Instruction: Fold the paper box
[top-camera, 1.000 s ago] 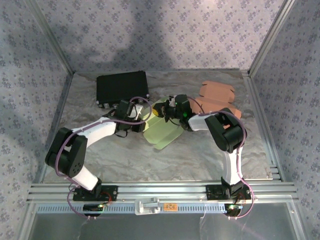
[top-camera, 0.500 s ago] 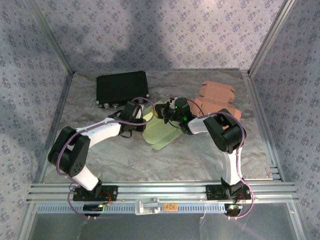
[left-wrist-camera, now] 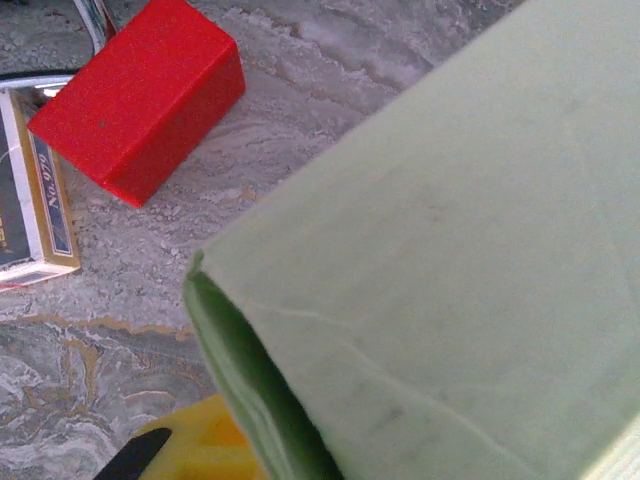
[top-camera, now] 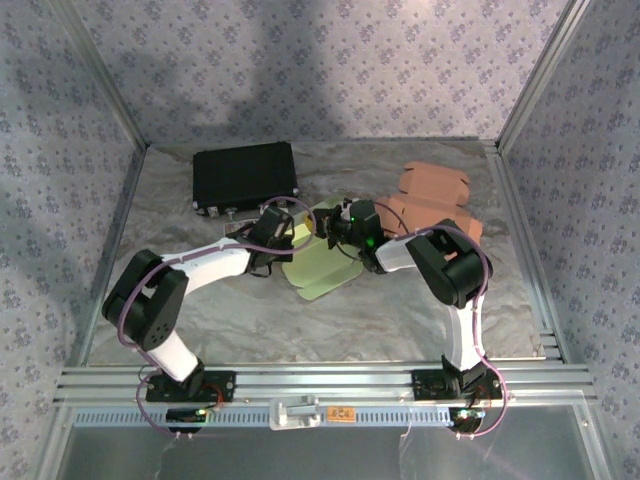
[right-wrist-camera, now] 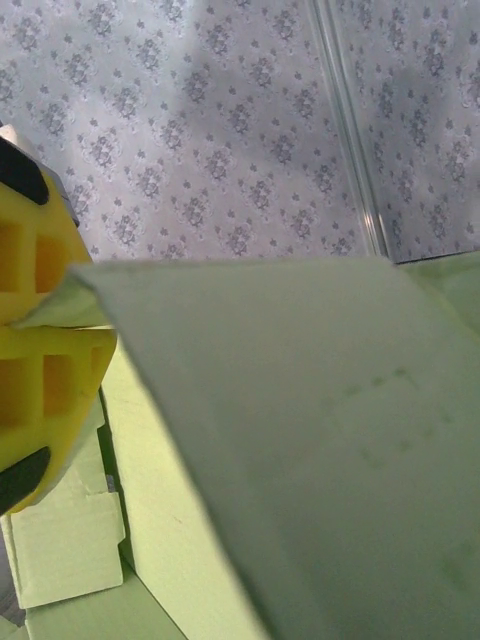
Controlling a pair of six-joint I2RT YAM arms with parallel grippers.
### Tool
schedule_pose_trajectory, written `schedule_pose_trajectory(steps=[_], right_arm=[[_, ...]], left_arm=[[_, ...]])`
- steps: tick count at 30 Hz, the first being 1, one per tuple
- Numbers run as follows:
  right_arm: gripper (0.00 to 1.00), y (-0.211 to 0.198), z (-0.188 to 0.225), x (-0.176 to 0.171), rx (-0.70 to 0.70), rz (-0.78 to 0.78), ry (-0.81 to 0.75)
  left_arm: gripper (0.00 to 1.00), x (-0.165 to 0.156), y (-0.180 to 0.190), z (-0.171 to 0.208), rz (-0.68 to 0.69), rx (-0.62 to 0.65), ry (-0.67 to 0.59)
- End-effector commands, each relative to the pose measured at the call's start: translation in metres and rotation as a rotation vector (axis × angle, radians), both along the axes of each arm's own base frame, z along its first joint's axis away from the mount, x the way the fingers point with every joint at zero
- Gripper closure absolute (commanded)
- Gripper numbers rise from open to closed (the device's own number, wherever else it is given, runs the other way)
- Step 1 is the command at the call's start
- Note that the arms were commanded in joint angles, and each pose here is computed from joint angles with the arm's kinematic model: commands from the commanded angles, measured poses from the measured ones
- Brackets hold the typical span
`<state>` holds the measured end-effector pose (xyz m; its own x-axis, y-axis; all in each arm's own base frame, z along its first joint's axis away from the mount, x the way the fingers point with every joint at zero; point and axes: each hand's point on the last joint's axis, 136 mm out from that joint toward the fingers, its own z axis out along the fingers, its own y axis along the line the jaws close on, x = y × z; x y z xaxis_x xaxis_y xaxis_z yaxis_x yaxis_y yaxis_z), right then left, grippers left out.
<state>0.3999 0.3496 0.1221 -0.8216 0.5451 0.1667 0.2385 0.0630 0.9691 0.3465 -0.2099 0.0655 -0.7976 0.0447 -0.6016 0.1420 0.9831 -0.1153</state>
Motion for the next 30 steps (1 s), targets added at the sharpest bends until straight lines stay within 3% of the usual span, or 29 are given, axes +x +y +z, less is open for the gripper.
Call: schedule_pose_trajectory(steps=[1,13,19,24,27,30], right_arm=[[1.0,0.002,-0.018,-0.016,-0.024,0.017,0.098],[1.0,-0.001,-0.02,-0.016,-0.031,0.002,0.123],[1.0,0.0,-0.019,-0.015,-0.029,-0.003,0.125],[1.0,0.0,-0.015,-0.014,-0.02,-0.013,0.132],[1.0,-0.001,-0.011,-0.013,-0.03,-0.021,0.138],[0.89,-0.005,-0.005,-0.012,-0.05,-0.03,0.151]], left_arm=[[0.82,0.006,-0.003,-0.007,0.033,0.002,-0.01],[0.74,0.014,-0.01,-0.013,0.039,-0.005,-0.026],[0.82,0.017,-0.008,-0.012,0.058,0.004,-0.031],[1.0,0.019,-0.004,-0.004,0.098,0.029,-0.043],[1.0,0.021,0.003,0.001,0.165,0.05,-0.023],[1.0,0.019,0.012,0.004,0.239,0.102,0.02]])
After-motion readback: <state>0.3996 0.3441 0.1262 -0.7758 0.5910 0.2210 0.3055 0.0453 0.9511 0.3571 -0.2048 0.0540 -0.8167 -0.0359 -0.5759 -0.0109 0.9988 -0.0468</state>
